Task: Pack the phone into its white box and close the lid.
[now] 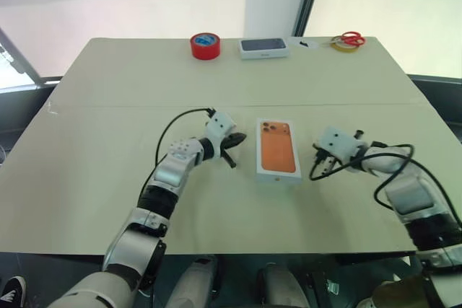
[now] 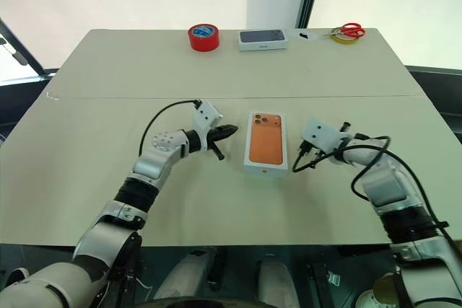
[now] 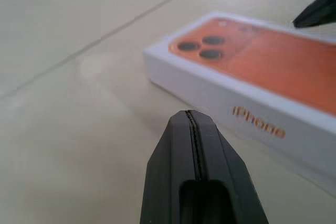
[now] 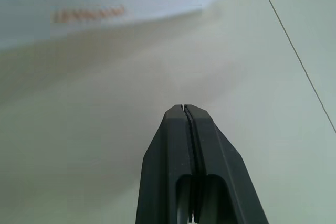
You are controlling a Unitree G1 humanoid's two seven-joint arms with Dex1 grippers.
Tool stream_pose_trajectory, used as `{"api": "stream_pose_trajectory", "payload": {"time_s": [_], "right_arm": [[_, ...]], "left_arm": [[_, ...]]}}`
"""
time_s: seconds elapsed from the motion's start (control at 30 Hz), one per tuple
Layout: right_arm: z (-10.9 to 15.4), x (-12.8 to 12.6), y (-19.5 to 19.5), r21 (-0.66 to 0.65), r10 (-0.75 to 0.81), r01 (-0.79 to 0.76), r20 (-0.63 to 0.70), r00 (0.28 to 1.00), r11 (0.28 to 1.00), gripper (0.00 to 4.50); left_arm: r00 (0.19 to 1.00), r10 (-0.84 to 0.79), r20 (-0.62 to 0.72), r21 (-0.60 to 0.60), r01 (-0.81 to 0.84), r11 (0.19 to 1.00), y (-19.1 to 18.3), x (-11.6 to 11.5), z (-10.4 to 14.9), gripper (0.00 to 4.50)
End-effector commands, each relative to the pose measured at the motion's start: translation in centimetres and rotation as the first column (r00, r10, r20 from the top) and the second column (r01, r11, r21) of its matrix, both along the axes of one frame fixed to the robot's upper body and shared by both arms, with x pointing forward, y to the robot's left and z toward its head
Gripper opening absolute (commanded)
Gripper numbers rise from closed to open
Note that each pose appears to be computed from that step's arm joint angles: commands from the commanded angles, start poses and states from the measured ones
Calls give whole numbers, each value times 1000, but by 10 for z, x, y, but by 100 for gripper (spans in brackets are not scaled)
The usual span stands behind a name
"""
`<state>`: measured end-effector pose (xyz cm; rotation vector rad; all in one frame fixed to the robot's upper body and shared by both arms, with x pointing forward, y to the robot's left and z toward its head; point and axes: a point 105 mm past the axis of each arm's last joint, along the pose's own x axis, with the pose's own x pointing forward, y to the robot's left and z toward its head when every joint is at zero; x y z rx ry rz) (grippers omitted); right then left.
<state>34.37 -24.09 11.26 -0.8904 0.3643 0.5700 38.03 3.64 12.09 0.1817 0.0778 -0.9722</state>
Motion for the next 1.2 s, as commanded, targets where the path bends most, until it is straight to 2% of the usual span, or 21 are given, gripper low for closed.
{"api": "stream_pose_trajectory", "payload": {"time_s": [0.03,0.1,0.13,0.2,0.27,0.4,0.47,0.53,0.6,0.73,0.83,0.87,0.9,0.97,1.0,1.13,1.17,1.2], "right_arm": [[40,-4,8,122,51,-62,89,995,991,1],[56,-8,27,231,124,-151,128,984,961,1],[58,-12,35,234,169,-198,137,976,952,1],[56,-26,61,262,281,-307,135,950,915,1],[54,-35,73,290,328,-352,127,936,890,1],[21,-50,86,221,393,-390,34,919,894,1],[8,-52,89,180,399,-392,-1,917,902,1],[-7,-52,85,108,388,-382,-43,921,918,1],[-12,-49,81,80,370,-365,-54,927,927,1],[-9,-45,77,85,351,-347,-46,935,934,1],[-8,-38,73,81,327,-323,-46,944,943,1],[-8,-37,73,89,322,-317,-50,945,944,0],[-5,-37,75,158,312,-298,-67,948,941,0],[7,-36,79,290,304,-274,-64,951,917,57],[12,-35,79,287,317,-293,-42,947,912,91],[41,-36,75,371,333,-330,60,941,868,279],[48,-37,73,403,328,-329,72,942,854,340],[56,-39,69,443,328,-332,87,941,833,385]], "left_arm": [[995,-48,89,-108,58,992,-3,-2,47,0],[994,-42,102,-132,55,990,-8,2,57,0],[993,-48,107,-130,62,990,-11,3,58,0],[989,-85,123,-79,95,992,-23,1,50,0],[987,-108,122,-64,116,991,-31,-1,46,0],[983,-171,60,-2,172,985,-48,-11,14,0],[985,-173,13,27,172,985,-49,-14,-4,0],[986,-168,-16,113,169,979,-43,-16,-29,0],[987,-155,-35,150,159,976,-36,-17,-41,0],[991,-105,-83,107,114,988,-23,-12,-43,0],[994,-85,-71,75,90,993,-18,-7,-36,0],[994,-80,-70,69,84,994,-17,-6,-35,24],[994,-77,-82,27,80,996,-17,-5,-30,52],[995,-85,-43,-14,85,996,-14,-4,-15,129],[995,-100,-13,-44,99,994,-12,-6,-5,179],[985,-145,88,-131,156,979,13,-18,36,374],[985,-140,102,-136,153,979,23,-21,43,432],[985,-126,121,-130,141,981,35,-23,49,450]]}}
